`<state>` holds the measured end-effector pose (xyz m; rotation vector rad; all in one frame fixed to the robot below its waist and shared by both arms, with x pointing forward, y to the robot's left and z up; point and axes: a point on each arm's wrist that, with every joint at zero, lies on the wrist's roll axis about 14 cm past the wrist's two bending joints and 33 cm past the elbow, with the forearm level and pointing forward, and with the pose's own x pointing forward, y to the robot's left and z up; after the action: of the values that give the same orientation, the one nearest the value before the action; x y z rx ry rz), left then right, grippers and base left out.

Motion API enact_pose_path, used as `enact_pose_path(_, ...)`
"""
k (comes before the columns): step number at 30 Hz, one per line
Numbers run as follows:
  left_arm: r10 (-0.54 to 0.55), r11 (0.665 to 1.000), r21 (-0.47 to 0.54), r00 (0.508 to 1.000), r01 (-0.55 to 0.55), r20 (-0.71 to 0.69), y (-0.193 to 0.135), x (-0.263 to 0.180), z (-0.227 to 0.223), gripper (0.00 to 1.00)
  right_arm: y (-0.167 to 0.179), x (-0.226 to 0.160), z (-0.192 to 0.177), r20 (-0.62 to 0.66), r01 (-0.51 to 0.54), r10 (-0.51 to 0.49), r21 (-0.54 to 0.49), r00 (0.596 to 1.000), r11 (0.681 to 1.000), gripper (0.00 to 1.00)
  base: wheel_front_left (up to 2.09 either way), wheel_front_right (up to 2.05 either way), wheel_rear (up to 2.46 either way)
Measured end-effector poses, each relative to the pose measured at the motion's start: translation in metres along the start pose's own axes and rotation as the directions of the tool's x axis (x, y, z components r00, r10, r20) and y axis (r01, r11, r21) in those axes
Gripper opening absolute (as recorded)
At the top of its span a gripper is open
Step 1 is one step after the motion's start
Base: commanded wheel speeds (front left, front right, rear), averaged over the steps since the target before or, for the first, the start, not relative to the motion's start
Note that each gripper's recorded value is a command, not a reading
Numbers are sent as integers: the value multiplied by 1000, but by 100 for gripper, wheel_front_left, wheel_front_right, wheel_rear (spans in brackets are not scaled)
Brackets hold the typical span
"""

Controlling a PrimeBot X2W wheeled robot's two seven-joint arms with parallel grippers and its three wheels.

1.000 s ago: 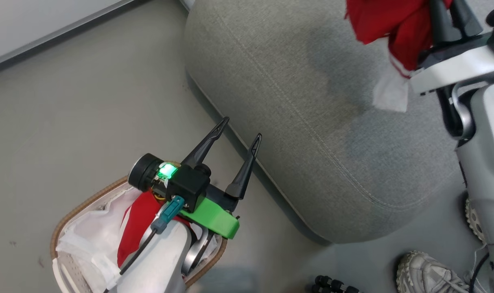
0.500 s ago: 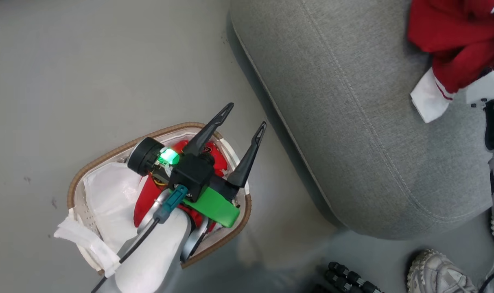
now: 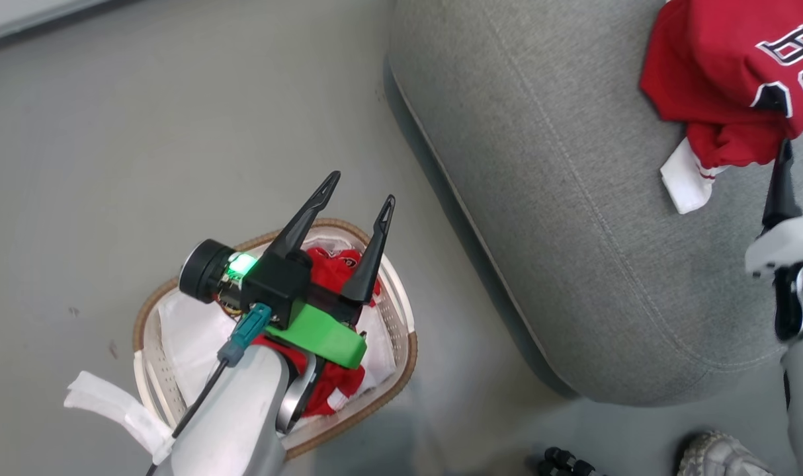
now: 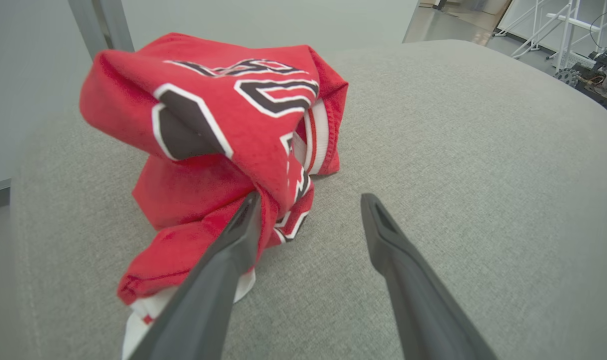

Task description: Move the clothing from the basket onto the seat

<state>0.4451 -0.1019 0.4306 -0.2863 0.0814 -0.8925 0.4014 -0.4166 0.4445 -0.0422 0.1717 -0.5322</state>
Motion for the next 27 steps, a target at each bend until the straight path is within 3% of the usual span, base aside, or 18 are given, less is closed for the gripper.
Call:
enact_pose_path(8,79,997,21,996,-80,48,3,-16,30,100,20,-39,7,38,-104,104,1,994,995,100,0,0,0)
enact_pose_path(15,214,974,64,975,-218,67,27,-48,47,100,88,-56,22,102,-290,284,47,953,956,100,0,0,0)
enact_pose_path(21,371,922,87,926,-376,67,58,-91,53,100,151,-69,33,142,-443,430,68,891,894,100,0,0,0)
enact_pose_path(27,528,839,110,847,-532,67,83,-143,57,100,198,-85,37,161,-551,535,84,829,830,100,0,0,0)
